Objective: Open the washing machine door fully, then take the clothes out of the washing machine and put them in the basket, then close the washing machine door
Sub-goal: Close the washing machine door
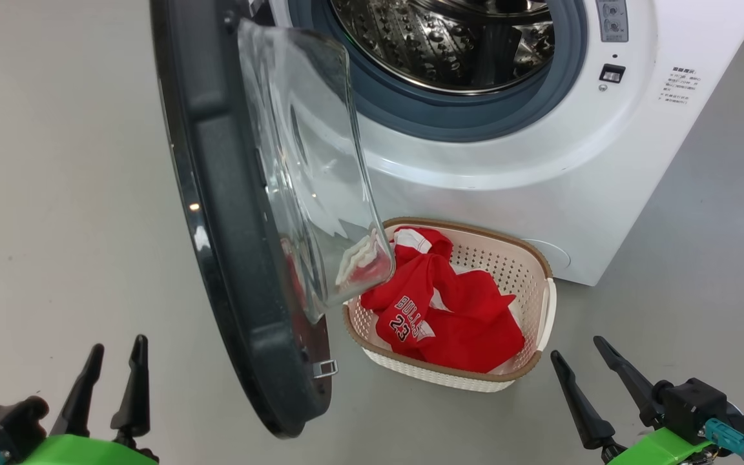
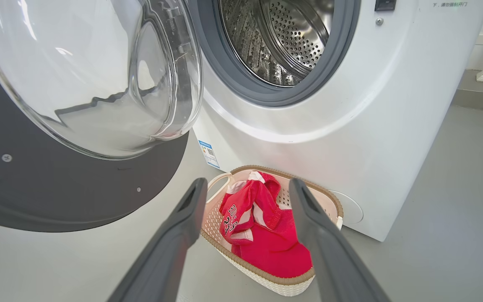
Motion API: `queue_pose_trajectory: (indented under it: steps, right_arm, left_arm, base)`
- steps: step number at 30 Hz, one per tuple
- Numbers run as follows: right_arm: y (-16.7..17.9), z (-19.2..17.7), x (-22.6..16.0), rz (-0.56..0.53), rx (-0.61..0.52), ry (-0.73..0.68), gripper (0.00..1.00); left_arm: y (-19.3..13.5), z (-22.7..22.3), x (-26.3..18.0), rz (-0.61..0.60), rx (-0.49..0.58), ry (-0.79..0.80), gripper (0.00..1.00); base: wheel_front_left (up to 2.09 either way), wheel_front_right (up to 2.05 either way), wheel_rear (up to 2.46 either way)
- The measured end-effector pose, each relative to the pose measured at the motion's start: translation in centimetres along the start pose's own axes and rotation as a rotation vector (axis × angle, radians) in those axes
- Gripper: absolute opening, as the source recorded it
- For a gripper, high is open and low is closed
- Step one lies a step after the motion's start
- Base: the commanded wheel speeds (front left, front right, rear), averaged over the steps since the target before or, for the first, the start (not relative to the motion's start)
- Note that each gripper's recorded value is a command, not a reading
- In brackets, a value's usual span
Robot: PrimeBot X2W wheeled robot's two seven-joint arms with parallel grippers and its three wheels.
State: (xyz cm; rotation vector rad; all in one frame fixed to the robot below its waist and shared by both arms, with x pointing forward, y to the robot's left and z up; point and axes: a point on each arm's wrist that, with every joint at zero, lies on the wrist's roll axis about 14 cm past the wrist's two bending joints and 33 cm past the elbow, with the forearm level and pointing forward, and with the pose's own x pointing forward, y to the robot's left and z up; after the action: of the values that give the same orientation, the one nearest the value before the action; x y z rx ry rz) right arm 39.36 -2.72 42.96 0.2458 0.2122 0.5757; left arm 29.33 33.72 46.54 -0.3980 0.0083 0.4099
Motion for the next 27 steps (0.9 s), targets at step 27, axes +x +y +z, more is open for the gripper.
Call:
queue_pose_trajectory:
  steps: [27]
  right_arm:
    - [0.1, 0.3, -0.8, -0.011, -0.004, -0.009, 1.0]
  left_arm:
    - [-0.1, 0.4, -2.1, 0.043, 0.234, -0.053, 1.0]
  base:
    - [0.0, 0.0, 0.0]
